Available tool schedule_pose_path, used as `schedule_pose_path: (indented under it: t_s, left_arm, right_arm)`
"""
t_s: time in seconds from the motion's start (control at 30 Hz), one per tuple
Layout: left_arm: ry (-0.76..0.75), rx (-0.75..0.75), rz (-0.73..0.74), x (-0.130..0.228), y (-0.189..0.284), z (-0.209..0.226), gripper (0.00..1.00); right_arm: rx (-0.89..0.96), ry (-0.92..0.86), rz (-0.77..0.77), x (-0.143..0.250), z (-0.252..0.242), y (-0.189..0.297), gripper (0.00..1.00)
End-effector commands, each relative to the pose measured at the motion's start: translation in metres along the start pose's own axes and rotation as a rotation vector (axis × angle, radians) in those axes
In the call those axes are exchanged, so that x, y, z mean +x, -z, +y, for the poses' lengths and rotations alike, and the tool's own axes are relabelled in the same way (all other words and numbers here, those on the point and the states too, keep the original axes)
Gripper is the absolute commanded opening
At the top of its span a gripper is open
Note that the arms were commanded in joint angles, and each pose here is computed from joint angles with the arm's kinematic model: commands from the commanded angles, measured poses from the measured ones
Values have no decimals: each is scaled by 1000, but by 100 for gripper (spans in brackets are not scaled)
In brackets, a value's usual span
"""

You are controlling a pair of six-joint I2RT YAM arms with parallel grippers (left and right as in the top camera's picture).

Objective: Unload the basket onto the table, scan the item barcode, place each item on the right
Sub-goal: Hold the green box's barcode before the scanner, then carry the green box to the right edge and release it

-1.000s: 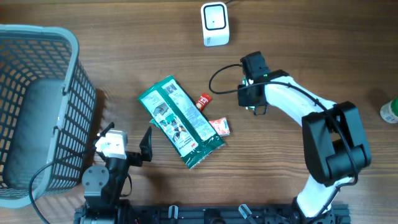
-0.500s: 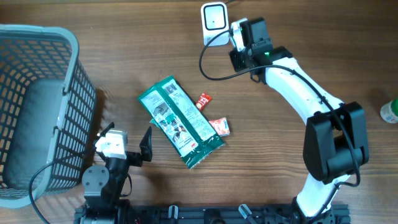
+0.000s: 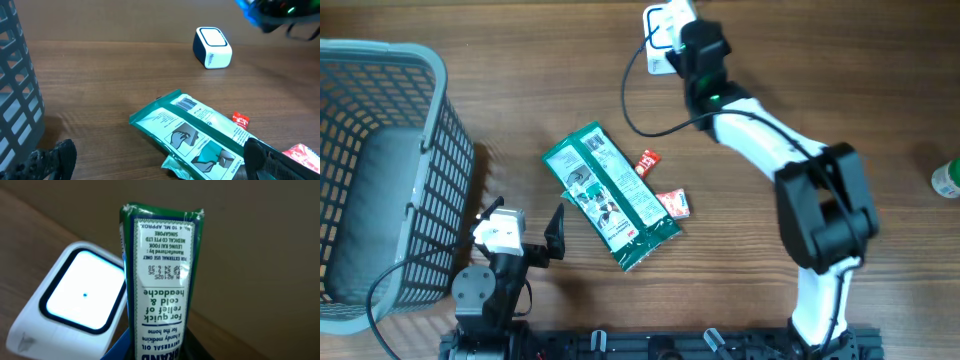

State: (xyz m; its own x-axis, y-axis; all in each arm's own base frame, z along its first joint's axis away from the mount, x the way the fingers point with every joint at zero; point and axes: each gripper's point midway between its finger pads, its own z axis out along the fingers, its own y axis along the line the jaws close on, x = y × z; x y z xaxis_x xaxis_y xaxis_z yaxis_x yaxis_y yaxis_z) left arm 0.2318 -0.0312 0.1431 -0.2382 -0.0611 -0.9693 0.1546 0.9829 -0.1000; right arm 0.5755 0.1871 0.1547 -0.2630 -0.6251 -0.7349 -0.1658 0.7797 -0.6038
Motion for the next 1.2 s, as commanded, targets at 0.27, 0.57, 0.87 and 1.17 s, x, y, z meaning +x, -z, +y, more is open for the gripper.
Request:
schedule_pose_path:
  t_s: [0.27,0.57,0.87,1.17]
  left_arm:
    - [10,11,3,2,0,-2,100]
    - [10,11,3,2,0,-2,100]
    - [10,11,3,2,0,-2,100]
    - [10,11,3,2,0,-2,100]
  right_arm:
    - [149,89,49,24,9,-17,20]
    - [193,-233,263,60,-32,-7,18]
    - [287,-433,747,243,-165,23,18]
    - [414,-812,921,390,-268,79,32]
